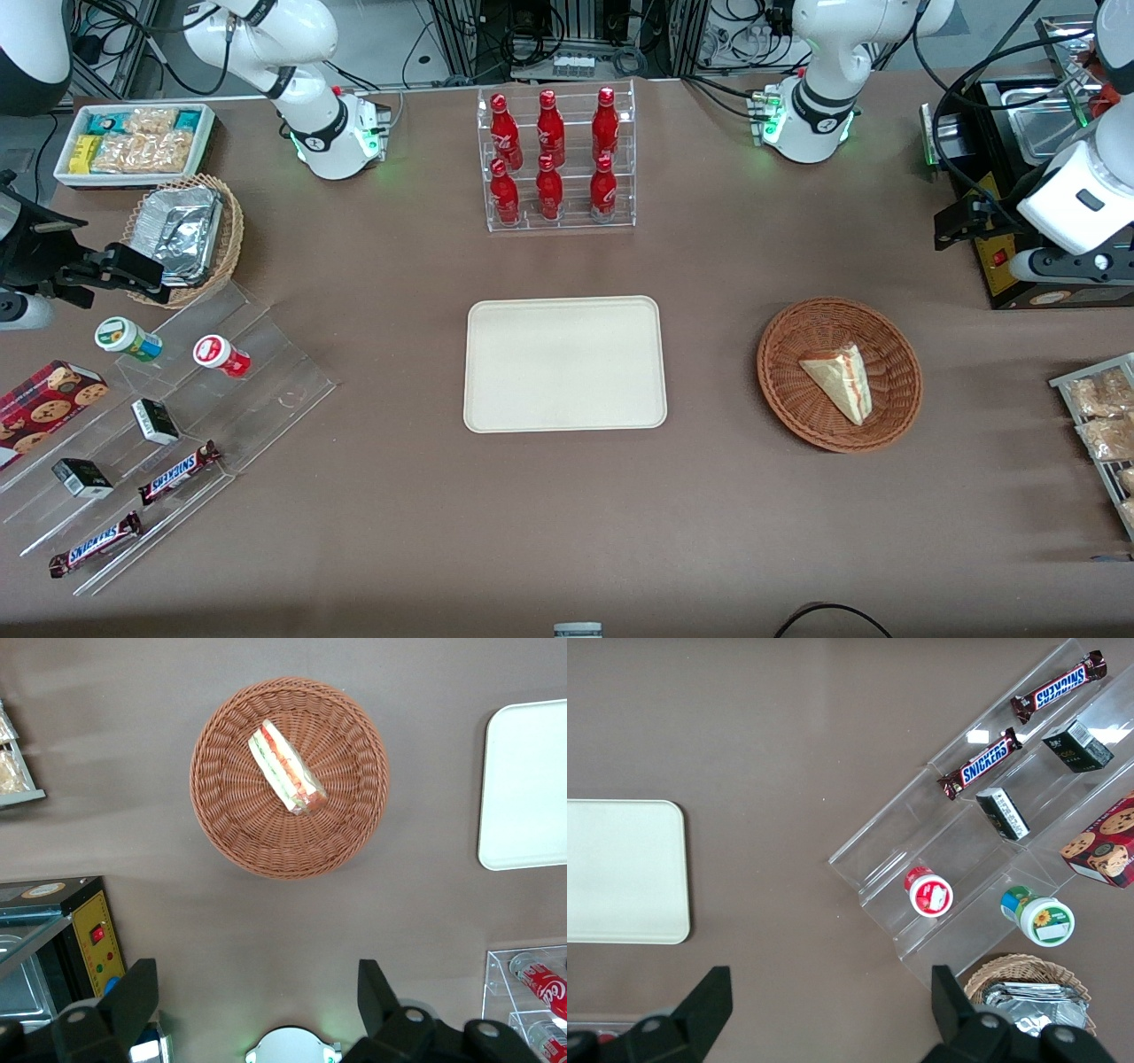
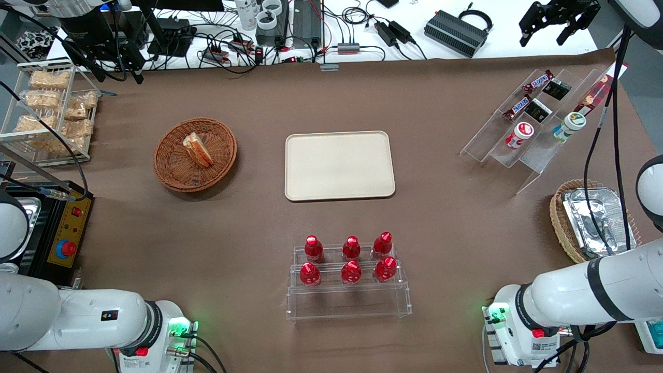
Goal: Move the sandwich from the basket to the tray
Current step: 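Move the left gripper from rest toward the sandwich in the wicker basket, then lower the open left gripper around the wrapped sandwich and close it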
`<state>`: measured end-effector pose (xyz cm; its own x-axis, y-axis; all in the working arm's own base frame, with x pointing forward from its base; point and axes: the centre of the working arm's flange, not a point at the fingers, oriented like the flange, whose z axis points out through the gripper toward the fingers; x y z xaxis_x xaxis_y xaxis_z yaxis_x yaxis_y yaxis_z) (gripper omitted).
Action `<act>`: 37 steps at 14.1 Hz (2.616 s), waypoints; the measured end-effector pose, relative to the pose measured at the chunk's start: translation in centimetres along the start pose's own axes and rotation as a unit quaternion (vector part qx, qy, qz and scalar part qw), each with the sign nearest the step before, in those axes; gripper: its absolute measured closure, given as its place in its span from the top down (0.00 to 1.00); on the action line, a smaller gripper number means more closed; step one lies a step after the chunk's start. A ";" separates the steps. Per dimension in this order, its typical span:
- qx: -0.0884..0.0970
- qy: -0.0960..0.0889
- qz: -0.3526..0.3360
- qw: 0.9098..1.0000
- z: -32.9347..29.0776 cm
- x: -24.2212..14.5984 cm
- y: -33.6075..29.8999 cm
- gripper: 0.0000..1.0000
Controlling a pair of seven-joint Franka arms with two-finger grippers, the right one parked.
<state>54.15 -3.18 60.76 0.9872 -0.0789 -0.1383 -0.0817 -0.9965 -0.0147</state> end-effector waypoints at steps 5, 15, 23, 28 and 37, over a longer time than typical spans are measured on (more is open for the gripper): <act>-0.001 -0.008 -0.015 1.000 0.9 0.6 -0.1 1.00; -0.011 0.046 -0.284 0.958 17.9 6.5 0.0 1.00; -0.033 0.079 -0.351 0.932 29.7 5.0 2.8 1.00; -0.019 0.079 -0.341 0.937 32.6 5.6 3.9 0.99; -0.010 0.082 -0.344 0.935 31.5 6.4 3.8 0.25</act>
<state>55.82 -6.67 28.63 0.8126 0.5806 0.0509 0.5823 -0.8125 -0.0266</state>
